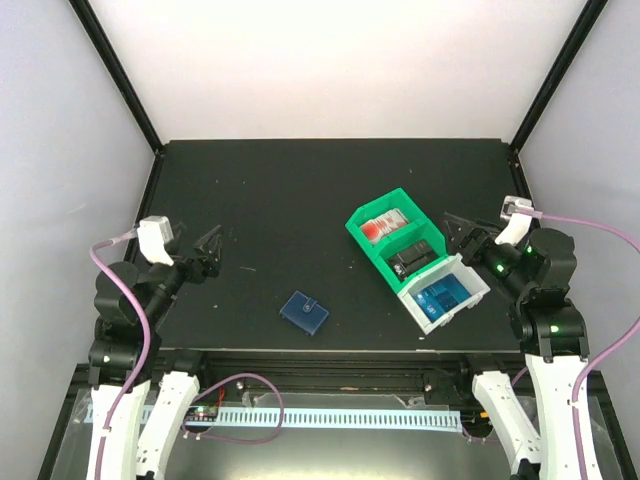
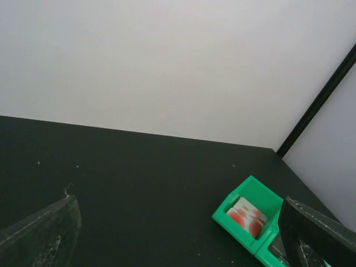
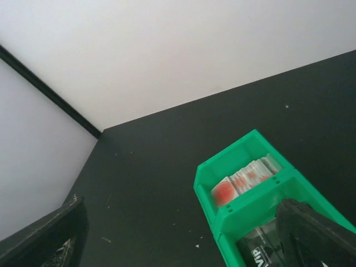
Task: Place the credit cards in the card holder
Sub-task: Open the card holder at the center of the board.
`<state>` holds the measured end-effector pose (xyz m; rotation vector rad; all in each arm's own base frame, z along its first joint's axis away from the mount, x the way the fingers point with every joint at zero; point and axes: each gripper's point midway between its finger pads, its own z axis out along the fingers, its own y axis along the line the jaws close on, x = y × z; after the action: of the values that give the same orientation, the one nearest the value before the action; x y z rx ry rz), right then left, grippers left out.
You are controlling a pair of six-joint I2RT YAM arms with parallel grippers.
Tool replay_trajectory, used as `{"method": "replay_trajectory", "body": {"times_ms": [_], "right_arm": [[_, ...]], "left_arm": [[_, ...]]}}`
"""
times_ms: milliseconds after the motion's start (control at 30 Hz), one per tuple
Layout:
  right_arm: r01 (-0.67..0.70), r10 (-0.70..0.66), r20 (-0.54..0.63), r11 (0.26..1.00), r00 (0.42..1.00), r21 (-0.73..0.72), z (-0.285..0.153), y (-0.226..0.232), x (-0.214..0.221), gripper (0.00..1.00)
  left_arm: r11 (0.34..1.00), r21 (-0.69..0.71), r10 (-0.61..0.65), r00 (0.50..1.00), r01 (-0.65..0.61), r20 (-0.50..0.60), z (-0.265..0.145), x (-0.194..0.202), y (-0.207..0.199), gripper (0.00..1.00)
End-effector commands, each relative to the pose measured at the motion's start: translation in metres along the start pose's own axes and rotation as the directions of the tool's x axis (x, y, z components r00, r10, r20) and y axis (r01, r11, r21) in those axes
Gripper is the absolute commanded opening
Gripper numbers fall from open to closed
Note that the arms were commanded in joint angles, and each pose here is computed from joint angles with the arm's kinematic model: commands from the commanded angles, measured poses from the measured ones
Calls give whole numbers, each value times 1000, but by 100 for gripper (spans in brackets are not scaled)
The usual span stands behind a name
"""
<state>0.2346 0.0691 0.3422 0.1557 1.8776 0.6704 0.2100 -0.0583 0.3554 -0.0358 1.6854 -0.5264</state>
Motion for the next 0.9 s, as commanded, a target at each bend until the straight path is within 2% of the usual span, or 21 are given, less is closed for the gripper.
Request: {"method": "replay_trajectory", "body": {"times_ms": [0,67,167,267,367,433,533,600,700,867], "right_arm": [[12,-18,-73,997,997,-82,0,12,13,94],[3,-13,-91,994,996,-107,0,15,17,98],[-28,1,-128,978,992,-208,2,30,24,99],[-74,20,-176,949,984,-306,7,40,37,98],[-102,36,-201,940,979,-327,12,37,49,99],[-111,38,-216,935,976,-336,16,37,55,99],[-128,31,-270,929,962,-347,23,36,74,100],[-129,21,-307,933,951,-335,32,33,91,100],[-112,-7,-376,950,926,-292,43,31,118,99],[-55,-80,-461,961,884,-272,58,46,165,98]], "left_arm": [[998,56,-18,1000,17,15,-8,-1,-11,99],[998,53,-21,1000,21,8,-11,1,-11,99],[998,6,-63,998,63,8,-14,5,-2,99],[996,40,-76,997,75,13,-14,9,-6,99],[989,111,-98,995,98,-2,-14,18,-15,99],[979,157,-128,991,131,-35,-11,28,-20,99],[948,229,-192,971,221,-141,0,55,-26,99],[916,264,-246,941,304,-231,7,77,-29,99],[881,184,-357,867,436,-348,17,113,-17,99],[852,65,-429,764,519,-481,25,163,-5,98]]}}
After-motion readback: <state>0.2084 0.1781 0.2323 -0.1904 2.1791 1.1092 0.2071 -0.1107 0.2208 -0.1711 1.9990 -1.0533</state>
